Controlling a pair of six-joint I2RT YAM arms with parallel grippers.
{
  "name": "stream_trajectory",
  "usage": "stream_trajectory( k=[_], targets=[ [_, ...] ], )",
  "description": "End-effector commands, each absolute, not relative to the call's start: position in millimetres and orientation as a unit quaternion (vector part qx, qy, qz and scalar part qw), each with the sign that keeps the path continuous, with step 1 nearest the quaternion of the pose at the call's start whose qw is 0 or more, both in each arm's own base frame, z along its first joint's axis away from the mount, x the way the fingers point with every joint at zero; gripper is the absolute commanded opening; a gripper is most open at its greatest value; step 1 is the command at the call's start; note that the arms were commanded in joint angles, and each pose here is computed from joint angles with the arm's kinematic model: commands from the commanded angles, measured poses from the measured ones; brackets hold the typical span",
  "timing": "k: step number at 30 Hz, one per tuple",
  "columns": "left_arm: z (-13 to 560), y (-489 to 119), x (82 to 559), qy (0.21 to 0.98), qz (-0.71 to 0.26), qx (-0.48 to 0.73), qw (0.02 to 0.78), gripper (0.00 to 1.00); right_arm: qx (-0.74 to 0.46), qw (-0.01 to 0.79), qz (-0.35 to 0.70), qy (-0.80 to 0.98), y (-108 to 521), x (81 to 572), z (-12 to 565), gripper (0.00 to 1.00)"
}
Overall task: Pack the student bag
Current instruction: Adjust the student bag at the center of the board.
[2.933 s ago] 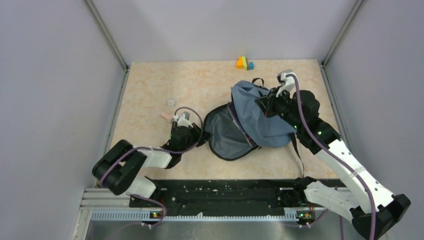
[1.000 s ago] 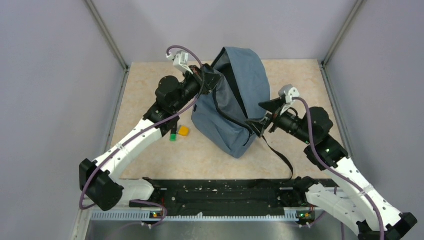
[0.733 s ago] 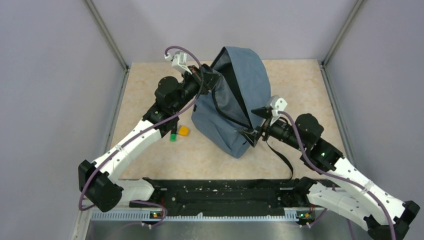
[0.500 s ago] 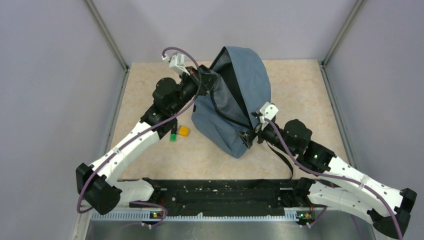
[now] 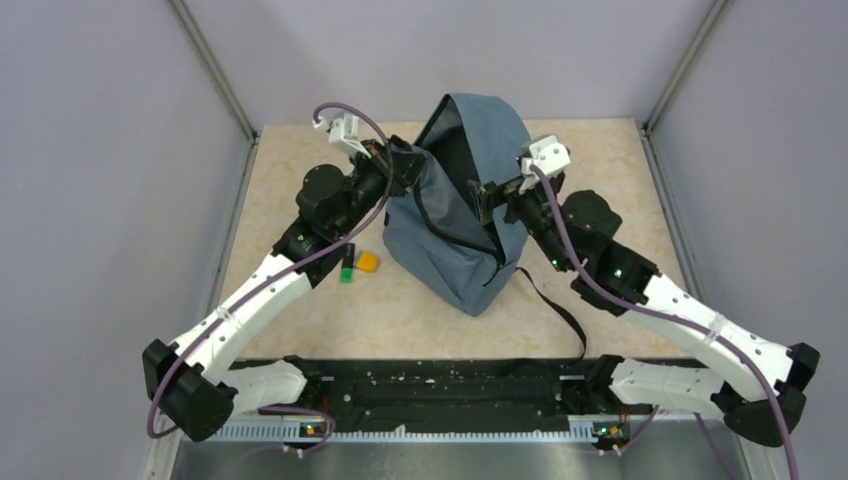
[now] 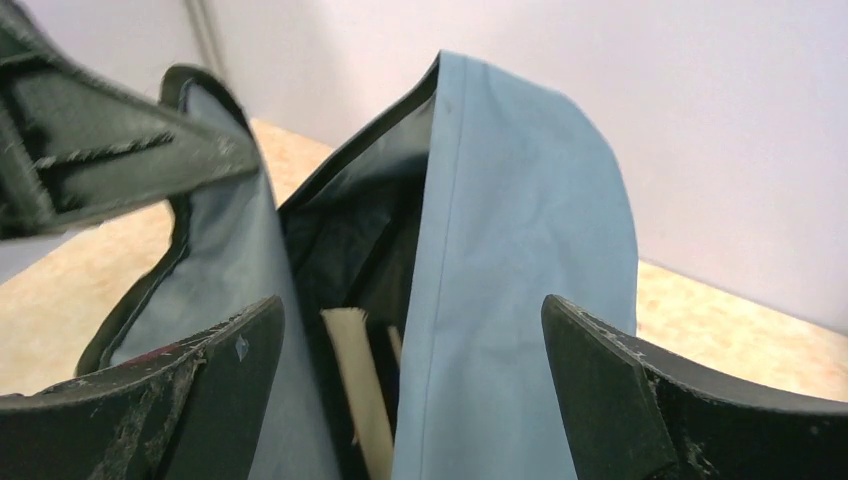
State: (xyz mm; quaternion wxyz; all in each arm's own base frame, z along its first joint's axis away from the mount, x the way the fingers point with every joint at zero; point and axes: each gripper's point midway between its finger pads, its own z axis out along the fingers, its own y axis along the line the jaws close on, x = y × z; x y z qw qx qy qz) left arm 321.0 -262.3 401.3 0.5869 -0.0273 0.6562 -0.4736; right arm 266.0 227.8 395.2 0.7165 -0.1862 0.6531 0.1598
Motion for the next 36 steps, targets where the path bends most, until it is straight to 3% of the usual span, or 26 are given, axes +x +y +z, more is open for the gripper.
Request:
stream_trajectory(
  k=[1,10,13,22,25,29,36],
  targets=[
    [438.1,-251.2,312.9,0.610,-0.484,-0.026,0.627,0.00,-0.154,0.740,0.096,0.647,227.8,291.7,425.5,0.96],
    [440.8,-251.8,314.8,0.610,-0.479,-0.020,0.631,0.00,-0.148,0.731,-0.078,0.662,234.5,345.3,421.5,0.98],
    [441.5,-247.9,318.5,0.609,-0.470,-0.030,0.638,0.00,-0.136,0.725,-0.116,0.665,230.7,360.0,414.9,0.82],
    [442.7,-246.1,321.6,0.610,-0.461,-0.032,0.644,0.00,-0.137,0.723,-0.140,0.662,227.6,379.0,414.8,0.62],
    [443.8,-246.6,322.6,0.609,-0.460,-0.031,0.645,0.00,-0.129,0.723,-0.151,0.661,220.9,380.3,421.3,0.29],
    [443.2,-248.8,329.6,0.612,-0.455,-0.035,0.646,0.00,-0.132,0.735,-0.071,0.662,224.4,362.7,442.8,0.00],
    [440.6,-264.4,353.2,0.614,-0.459,-0.046,0.641,0.00,-0.202,0.734,0.125,0.636,254.8,311.4,469.2,0.00]
  ],
)
